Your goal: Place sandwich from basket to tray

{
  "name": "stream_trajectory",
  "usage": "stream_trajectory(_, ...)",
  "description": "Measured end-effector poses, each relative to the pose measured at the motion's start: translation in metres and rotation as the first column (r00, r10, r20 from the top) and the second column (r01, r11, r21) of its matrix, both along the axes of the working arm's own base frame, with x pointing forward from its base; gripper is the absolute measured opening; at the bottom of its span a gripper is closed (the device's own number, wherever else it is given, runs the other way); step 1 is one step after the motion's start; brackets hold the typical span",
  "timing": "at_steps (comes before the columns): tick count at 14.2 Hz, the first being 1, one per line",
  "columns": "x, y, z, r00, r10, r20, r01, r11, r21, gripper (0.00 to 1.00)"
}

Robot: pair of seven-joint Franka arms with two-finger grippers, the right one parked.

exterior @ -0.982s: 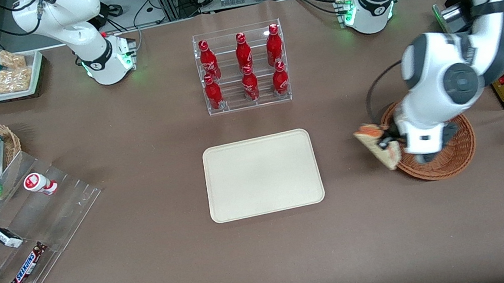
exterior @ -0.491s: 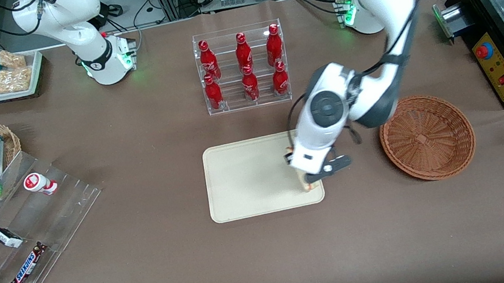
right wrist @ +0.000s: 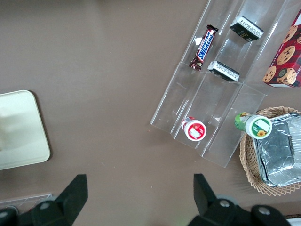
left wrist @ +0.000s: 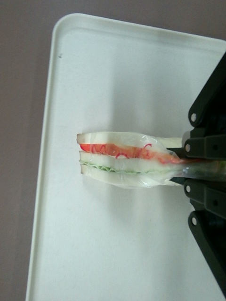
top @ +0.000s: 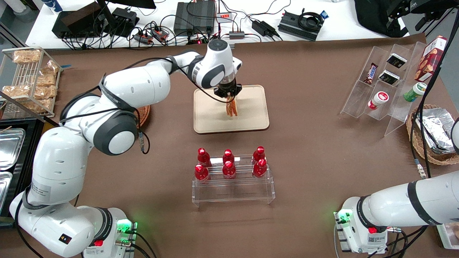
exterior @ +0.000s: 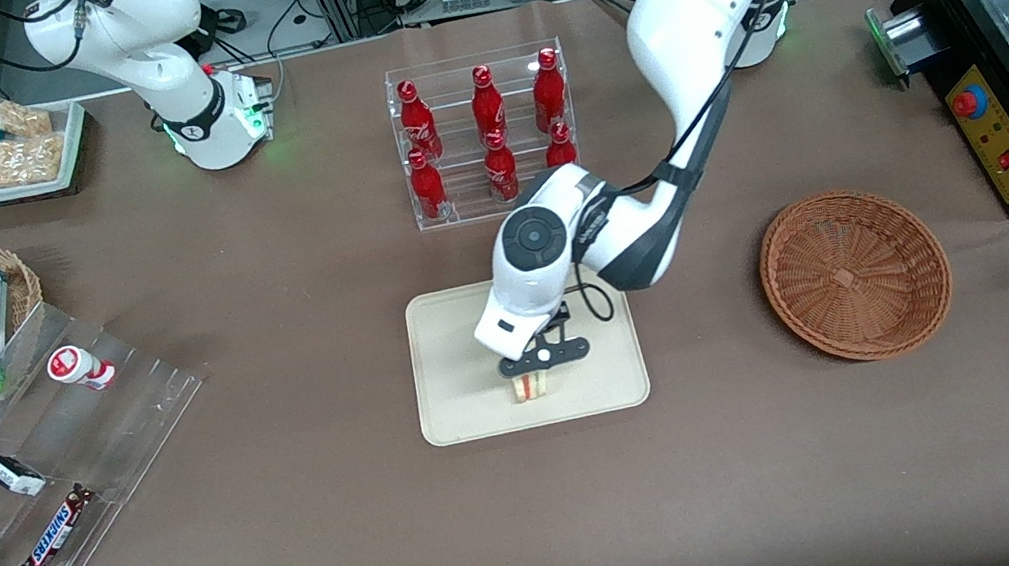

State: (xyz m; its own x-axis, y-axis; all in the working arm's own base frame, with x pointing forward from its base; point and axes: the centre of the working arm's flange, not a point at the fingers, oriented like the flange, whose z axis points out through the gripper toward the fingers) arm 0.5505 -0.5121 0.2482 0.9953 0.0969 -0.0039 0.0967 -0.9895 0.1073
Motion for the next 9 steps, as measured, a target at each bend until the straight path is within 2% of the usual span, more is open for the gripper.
stream_trajectory(2, -0.007, -0.008, -0.01, 1.0, -0.021, 0.0, 0.021, 1.0, 0.009, 0.15)
stream_trajectory(5, -0.005, -0.011, -0.004, 1.0, -0.022, 0.012, 0.022, 1.0, 0.002, 0.23)
stream_trajectory(7, 0.0, -0.011, 0.013, 1.0, -0.017, 0.026, 0.017, 1.0, -0.006, 0.42)
stream_trajectory(9, 0.001, -0.009, 0.049, 1.0, -0.017, 0.025, 0.016, 1.0, 0.011, 0.62)
